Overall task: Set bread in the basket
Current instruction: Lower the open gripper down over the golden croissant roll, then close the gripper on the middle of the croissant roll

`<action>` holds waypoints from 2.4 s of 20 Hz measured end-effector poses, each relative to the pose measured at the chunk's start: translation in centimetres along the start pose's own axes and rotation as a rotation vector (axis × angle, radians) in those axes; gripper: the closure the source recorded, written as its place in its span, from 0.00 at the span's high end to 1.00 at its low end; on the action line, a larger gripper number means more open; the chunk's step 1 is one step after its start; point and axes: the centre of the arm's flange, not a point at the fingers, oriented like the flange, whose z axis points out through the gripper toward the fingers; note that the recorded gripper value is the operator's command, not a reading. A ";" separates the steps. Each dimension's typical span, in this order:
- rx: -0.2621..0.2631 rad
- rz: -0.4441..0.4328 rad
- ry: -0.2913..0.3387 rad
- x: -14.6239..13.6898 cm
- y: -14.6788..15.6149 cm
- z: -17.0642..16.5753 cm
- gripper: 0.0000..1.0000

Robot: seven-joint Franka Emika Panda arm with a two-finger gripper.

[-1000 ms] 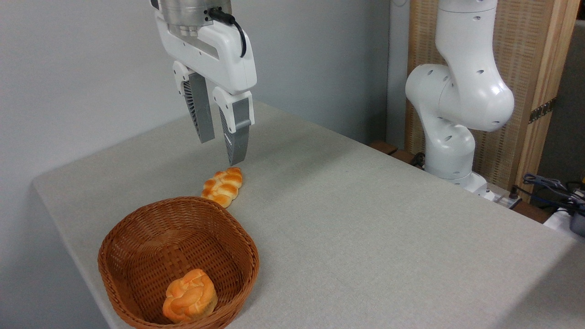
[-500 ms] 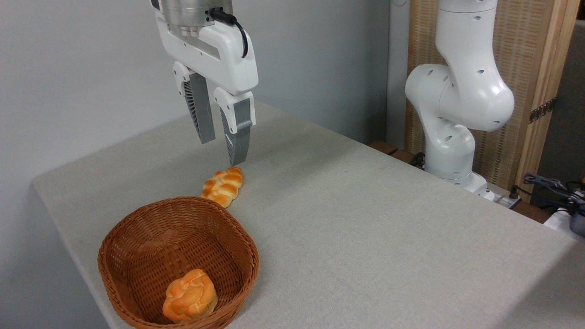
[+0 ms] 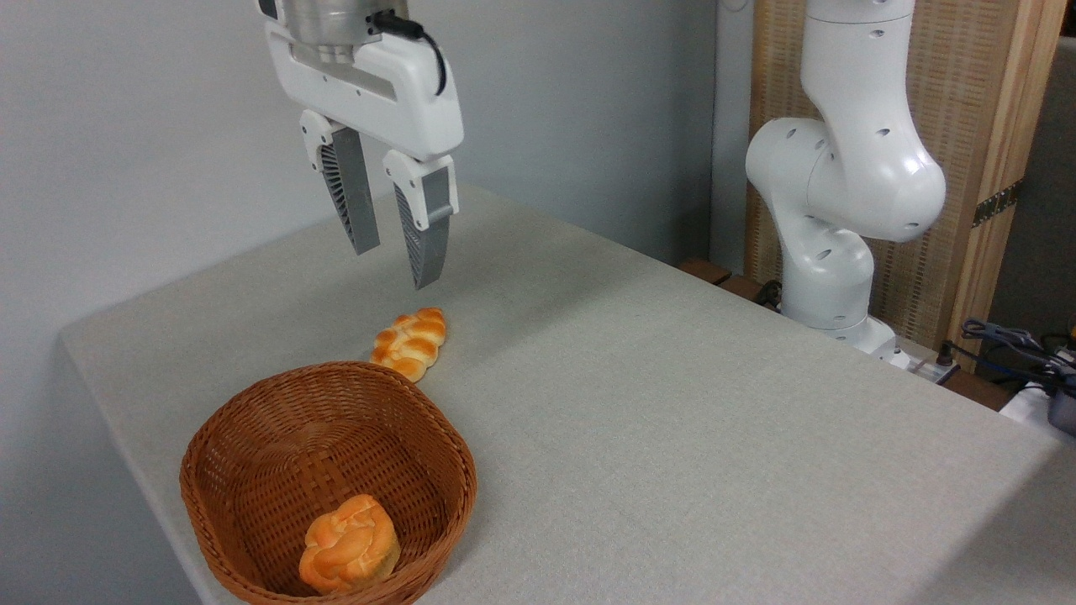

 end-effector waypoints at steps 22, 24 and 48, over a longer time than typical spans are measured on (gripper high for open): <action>0.003 -0.313 0.036 5.0 14.0 20.6 1.00; 0.001 -0.310 0.031 5.0 14.1 20.9 1.00; 0.007 -0.246 -0.006 4.3 14.4 22.6 0.45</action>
